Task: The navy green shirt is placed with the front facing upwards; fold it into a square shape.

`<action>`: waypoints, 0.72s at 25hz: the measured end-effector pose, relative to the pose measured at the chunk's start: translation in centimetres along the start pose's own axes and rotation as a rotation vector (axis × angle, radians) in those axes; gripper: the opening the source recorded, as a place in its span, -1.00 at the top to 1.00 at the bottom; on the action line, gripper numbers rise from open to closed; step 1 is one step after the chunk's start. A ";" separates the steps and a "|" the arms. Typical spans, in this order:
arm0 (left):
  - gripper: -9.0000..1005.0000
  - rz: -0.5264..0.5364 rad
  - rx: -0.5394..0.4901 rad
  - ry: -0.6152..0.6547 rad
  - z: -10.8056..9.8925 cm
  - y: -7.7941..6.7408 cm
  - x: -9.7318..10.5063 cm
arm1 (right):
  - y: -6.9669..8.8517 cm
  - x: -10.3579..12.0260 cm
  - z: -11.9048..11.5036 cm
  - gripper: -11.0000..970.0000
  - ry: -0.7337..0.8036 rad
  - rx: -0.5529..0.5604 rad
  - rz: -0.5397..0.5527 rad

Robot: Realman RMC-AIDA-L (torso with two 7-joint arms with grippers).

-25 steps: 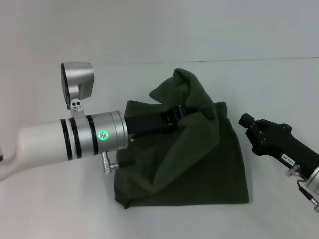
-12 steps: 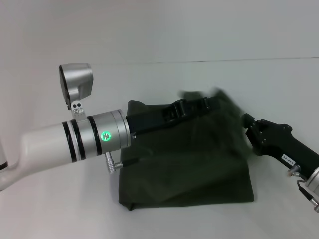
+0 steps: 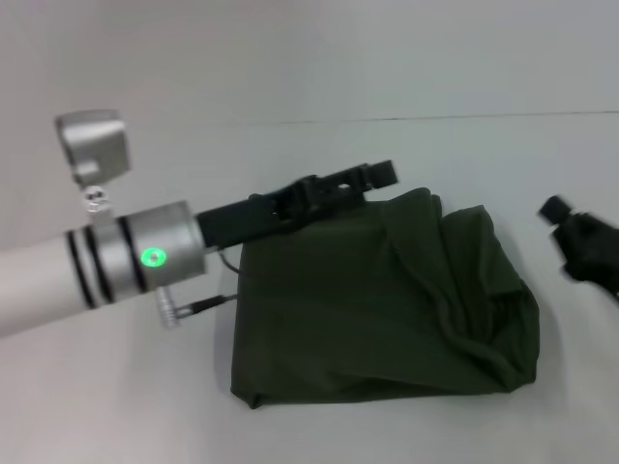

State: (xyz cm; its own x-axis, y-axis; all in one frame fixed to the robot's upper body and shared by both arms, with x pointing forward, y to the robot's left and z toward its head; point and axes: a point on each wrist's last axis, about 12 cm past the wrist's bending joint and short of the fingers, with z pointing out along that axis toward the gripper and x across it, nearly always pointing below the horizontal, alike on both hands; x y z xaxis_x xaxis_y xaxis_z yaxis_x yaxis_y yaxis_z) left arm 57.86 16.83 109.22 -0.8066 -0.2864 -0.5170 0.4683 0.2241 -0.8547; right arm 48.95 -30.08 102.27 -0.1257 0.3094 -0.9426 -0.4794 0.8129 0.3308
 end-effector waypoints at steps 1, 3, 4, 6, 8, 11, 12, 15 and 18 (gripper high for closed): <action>-0.35 0.006 0.003 0.002 -0.5 0.0 -0.1 | -0.4 -0.6 -0.4 0.72 -0.014 -0.001 0.016; -0.53 0.018 -0.005 0.020 -2.0 0.0 -0.3 | -1.1 -1.7 -0.8 0.71 -0.017 -0.021 0.057; -0.62 0.020 -0.013 0.038 -2.7 0.0 -0.3 | -1.4 -2.3 -1.0 0.70 -0.015 -0.035 0.081; -0.80 0.026 -0.029 0.086 -4.1 0.1 0.0 | -1.8 -3.4 -1.0 0.69 0.005 -0.076 0.120; -0.89 0.039 -0.034 0.147 -5.1 0.1 0.5 | -1.6 -4.5 -0.6 0.68 0.043 -0.150 0.139; -0.89 0.062 -0.044 0.241 -6.5 0.0 1.1 | -0.8 -6.3 0.7 0.58 0.129 -0.305 0.119; -0.89 0.070 -0.046 0.269 -6.9 0.0 1.3 | -0.4 -6.9 1.3 0.50 0.161 -0.350 0.110; -0.89 0.098 -0.054 0.328 -7.5 -0.1 1.6 | 0.5 -8.9 3.6 0.26 0.291 -0.446 0.086; -0.89 0.117 -0.072 0.356 -7.6 0.1 1.8 | 1.5 -11.3 7.3 -0.03 0.508 -0.453 0.059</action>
State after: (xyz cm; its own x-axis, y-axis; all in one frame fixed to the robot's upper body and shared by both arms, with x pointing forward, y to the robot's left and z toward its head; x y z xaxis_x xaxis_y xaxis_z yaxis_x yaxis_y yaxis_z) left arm 53.72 23.43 108.57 -0.8302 0.0839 -0.5511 0.5480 0.3047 -0.7790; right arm 55.98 -28.82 113.77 -0.5022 -0.0134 -0.8646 -0.7616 0.4804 0.4350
